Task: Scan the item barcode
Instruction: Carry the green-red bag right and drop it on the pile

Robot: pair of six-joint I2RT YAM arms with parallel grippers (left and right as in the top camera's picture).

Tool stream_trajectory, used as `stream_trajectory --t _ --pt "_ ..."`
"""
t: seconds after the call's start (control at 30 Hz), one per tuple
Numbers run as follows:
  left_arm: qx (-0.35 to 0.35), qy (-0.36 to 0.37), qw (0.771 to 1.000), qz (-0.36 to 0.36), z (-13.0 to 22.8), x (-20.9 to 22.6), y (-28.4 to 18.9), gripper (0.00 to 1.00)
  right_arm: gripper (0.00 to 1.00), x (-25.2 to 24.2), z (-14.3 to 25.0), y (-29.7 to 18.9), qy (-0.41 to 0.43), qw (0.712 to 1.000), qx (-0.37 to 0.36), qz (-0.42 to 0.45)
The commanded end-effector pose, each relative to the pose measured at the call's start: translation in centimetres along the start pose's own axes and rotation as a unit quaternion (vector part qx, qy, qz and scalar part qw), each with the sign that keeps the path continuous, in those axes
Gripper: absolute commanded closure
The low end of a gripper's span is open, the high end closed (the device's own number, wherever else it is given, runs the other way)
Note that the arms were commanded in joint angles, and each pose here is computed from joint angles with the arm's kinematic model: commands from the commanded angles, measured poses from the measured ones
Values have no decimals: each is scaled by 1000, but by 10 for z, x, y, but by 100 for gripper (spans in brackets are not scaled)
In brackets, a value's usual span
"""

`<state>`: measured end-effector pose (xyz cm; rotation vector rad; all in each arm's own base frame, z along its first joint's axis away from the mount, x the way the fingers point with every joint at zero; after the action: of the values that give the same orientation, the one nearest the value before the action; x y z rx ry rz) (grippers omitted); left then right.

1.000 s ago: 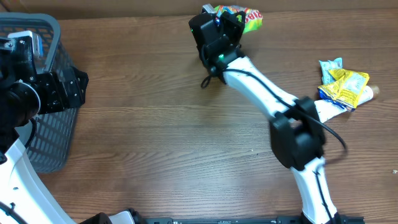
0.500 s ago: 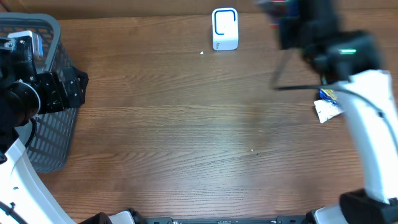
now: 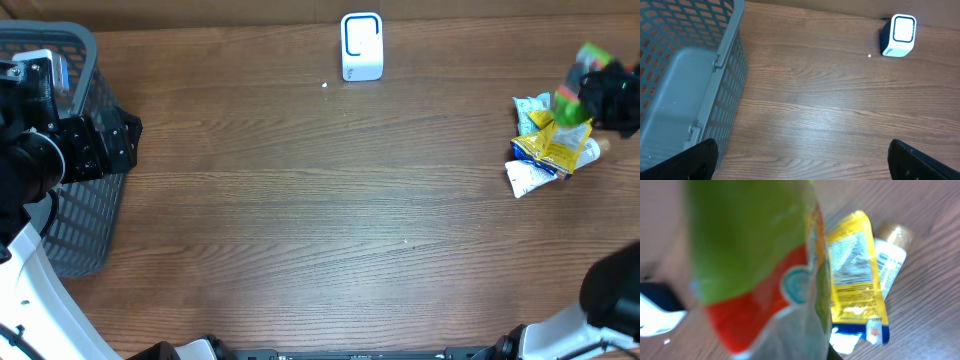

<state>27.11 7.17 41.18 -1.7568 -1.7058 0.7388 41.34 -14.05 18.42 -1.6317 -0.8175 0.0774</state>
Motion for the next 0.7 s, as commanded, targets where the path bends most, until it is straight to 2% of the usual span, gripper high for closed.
stream_trajectory --t 0.0,0.03,0.17,0.23,0.33,0.4,0.53,0.67 --pt "-2 4 1000 4 0 0 1 0 90 -7 4 25 27 998 39 -34" --pt "-2 4 1000 4 0 0 1 0 87 -9 3 29 30 998 42 -35" --pt "-2 4 1000 4 0 0 1 0 29 -6 -2 28 17 998 38 -44" --pt "-2 4 1000 4 0 1 1 0 2 14 -2 16 12 994 52 -91" --pt "-2 4 1000 4 0 0 1 0 0 61 -2 -22 -6 976 82 -200" --pt "-2 4 1000 4 0 0 1 0 0 84 0 -50 -20 966 93 -240" --pt "-2 4 1000 4 0 0 1 0 0 115 17 -94 -78 957 96 -262" --pt "-2 4 1000 4 0 1 1 0 0 125 29 -111 -126 956 85 -252"
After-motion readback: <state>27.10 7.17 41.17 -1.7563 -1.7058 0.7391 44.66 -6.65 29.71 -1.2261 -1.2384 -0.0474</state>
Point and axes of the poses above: each gripper's point midway between its finger pads, its own y axis out along the fingers, its own x axis along the line the jaws close on, z = x × y, the point moved 1 cm from there along -y, back along the fingers, and after that the axes turned 10 degrees about y, right-handed, at the moved point
